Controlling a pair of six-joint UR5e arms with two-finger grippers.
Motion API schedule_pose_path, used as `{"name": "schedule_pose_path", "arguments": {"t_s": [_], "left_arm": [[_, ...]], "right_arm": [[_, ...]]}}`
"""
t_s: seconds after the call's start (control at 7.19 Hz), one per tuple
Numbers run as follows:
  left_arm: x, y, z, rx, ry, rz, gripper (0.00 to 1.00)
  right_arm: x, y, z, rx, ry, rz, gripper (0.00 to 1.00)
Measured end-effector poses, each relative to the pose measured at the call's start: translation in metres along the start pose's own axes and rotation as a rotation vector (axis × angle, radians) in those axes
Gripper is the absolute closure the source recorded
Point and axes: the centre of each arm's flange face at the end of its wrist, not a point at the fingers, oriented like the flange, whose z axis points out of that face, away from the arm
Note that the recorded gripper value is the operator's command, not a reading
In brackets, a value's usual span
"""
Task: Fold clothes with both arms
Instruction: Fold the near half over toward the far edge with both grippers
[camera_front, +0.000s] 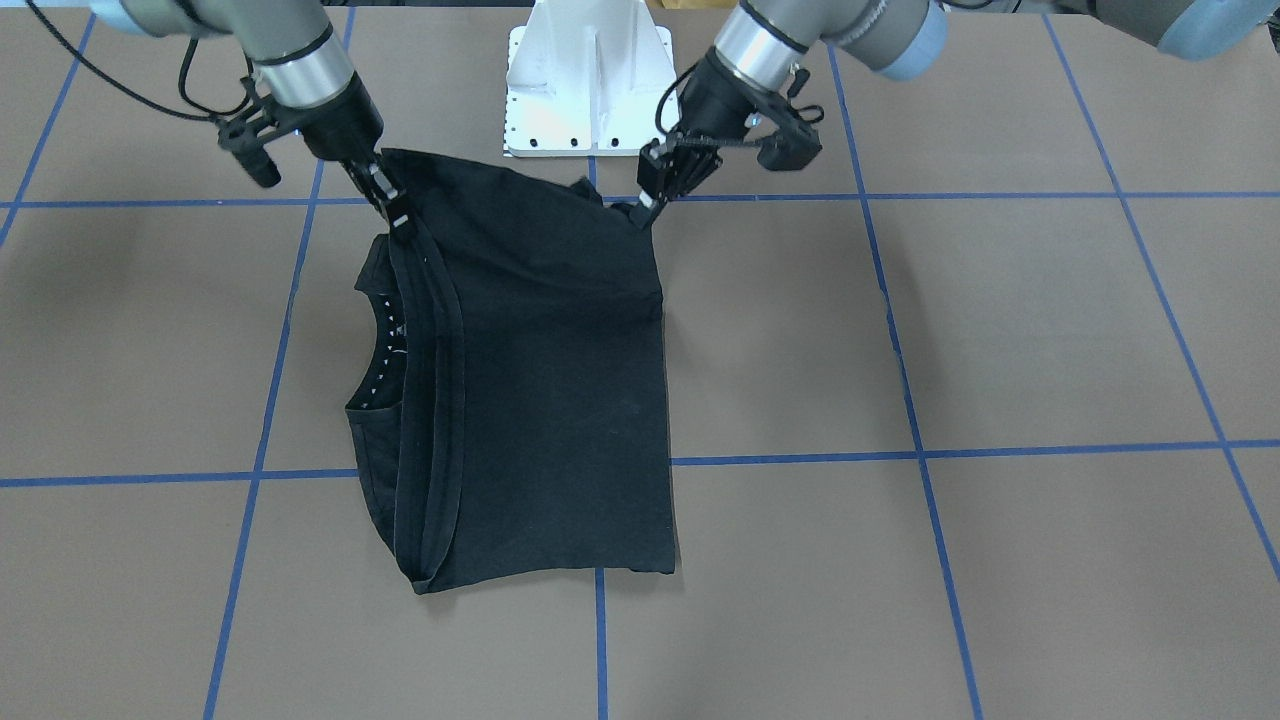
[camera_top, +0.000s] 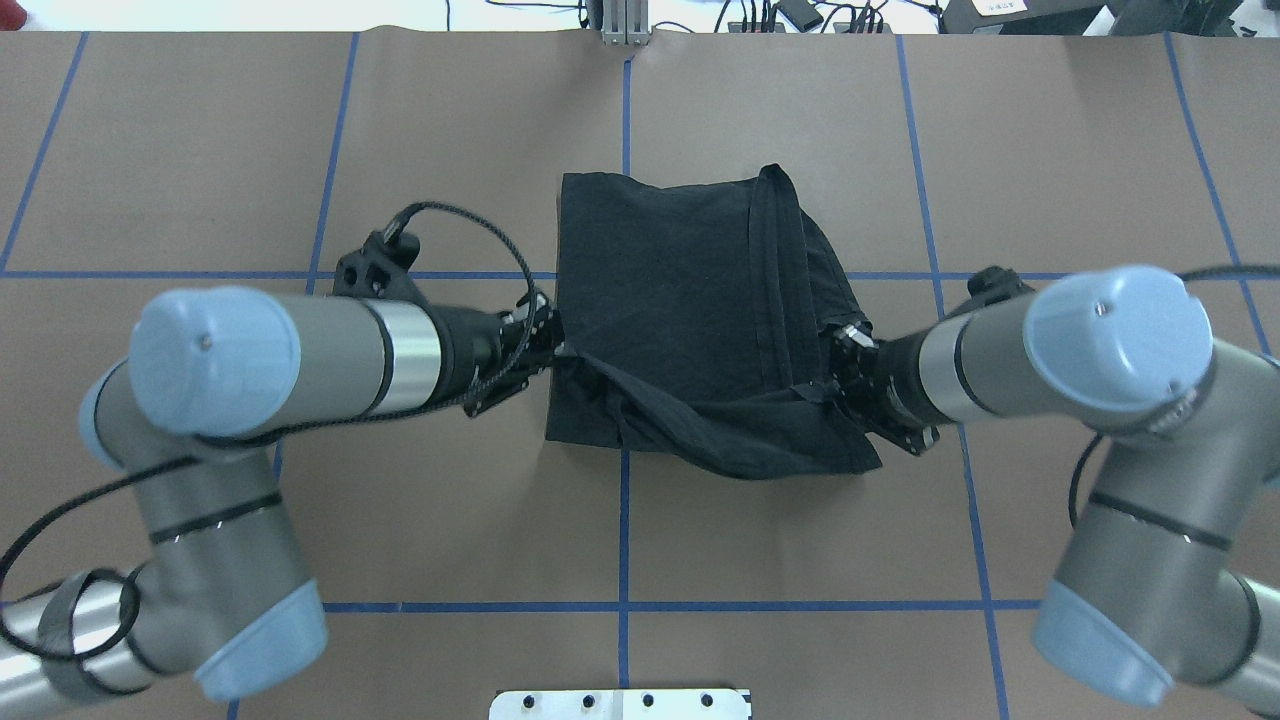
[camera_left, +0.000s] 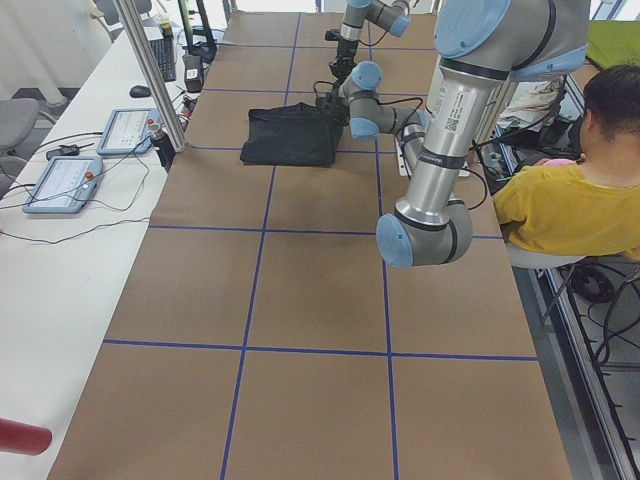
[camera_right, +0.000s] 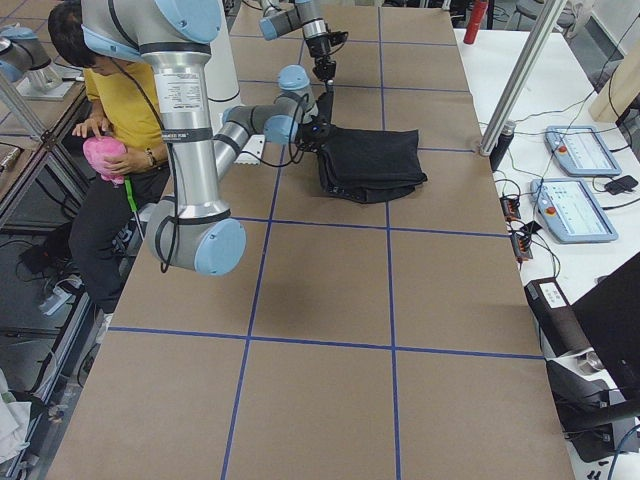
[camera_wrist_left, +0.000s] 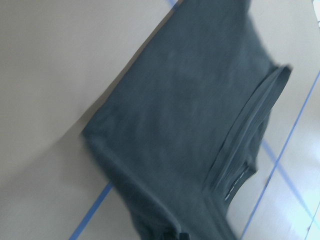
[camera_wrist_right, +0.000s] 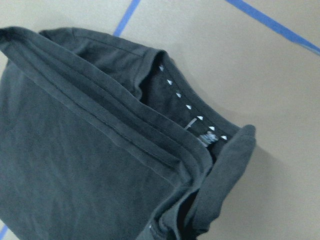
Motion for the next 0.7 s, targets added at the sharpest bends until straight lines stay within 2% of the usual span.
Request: {"name": "schedule_pose_path", "arguments": {"t_s": [0.14, 0.28, 0.42, 0.56, 0.7], "left_arm": [[0.025, -0.040, 0.020, 0.053, -0.007, 0.020, 1.00], [0.041, -0.078, 0.044, 0.102, -0.016, 0.040, 1.00], [0.048, -0.118, 0.070, 0.143, -0.018, 0.060, 0.40], [0.048, -0.161, 0.102, 0.184, -0.028, 0.092, 0.00], [0.051, -0.196, 0.129, 0.216, -0.044, 0.137, 0.00]], "right_arm": [[-0.045, -0.026, 0.011, 0.003, 0.013, 0.034, 1.00], [-0.080, -0.051, 0.028, 0.026, 0.028, 0.036, 1.00], [-0.115, -0.073, 0.050, 0.059, 0.050, 0.028, 0.46], [-0.152, -0.097, 0.080, 0.096, 0.086, 0.012, 0.00], [-0.176, -0.125, 0.111, 0.124, 0.108, -0.020, 0.00]]}}
